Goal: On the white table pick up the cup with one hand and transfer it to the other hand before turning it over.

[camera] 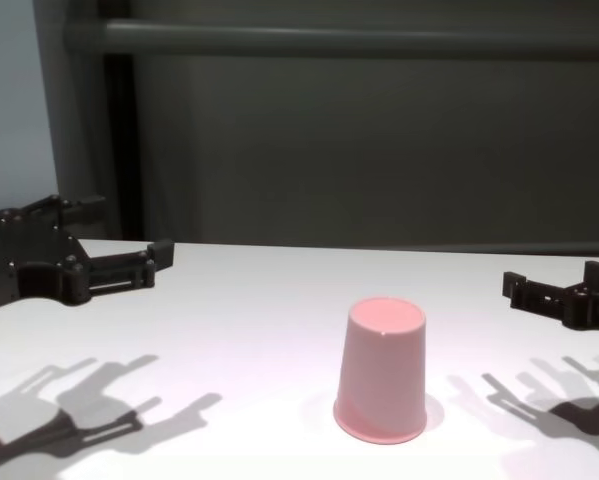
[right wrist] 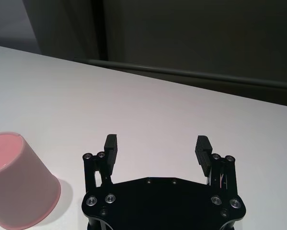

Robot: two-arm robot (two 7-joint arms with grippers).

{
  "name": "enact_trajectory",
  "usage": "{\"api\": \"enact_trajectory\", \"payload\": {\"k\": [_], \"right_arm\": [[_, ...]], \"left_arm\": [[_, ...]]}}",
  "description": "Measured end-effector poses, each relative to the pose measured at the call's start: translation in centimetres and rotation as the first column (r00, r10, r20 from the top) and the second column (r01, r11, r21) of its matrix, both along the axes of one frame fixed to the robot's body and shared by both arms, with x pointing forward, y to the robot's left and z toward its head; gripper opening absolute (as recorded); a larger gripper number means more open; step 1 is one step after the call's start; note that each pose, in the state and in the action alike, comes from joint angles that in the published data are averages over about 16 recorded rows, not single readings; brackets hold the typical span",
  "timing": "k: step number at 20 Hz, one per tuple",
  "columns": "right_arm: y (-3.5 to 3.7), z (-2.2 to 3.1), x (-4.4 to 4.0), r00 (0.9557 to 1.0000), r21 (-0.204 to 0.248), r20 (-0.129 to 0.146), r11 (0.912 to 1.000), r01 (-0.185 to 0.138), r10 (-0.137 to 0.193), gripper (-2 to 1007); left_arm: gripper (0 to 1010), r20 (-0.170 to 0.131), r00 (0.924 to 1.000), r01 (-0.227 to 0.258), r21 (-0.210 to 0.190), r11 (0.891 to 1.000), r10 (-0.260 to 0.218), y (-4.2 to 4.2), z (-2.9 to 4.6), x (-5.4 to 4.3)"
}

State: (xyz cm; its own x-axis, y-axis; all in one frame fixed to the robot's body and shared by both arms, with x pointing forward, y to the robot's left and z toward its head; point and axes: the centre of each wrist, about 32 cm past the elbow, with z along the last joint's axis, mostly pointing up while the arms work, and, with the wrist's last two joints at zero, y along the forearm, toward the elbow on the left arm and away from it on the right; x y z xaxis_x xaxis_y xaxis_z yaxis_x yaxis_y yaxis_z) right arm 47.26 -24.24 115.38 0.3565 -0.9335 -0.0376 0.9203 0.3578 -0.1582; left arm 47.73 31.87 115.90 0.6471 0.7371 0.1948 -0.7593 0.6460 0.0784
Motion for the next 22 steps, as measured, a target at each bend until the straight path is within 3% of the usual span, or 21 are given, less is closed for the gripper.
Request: {"api": "enact_trajectory", "payload": {"k": [22], "right_arm": [[0.24,0.13,-0.05,1.0000,-0.001,0.001,1.0000,-0.003,0.003,1002]], "left_arm": [[1002,0.000,1.0000,0.000,0.000,1.000,0.000,0.00,0.00,0.00]]}}
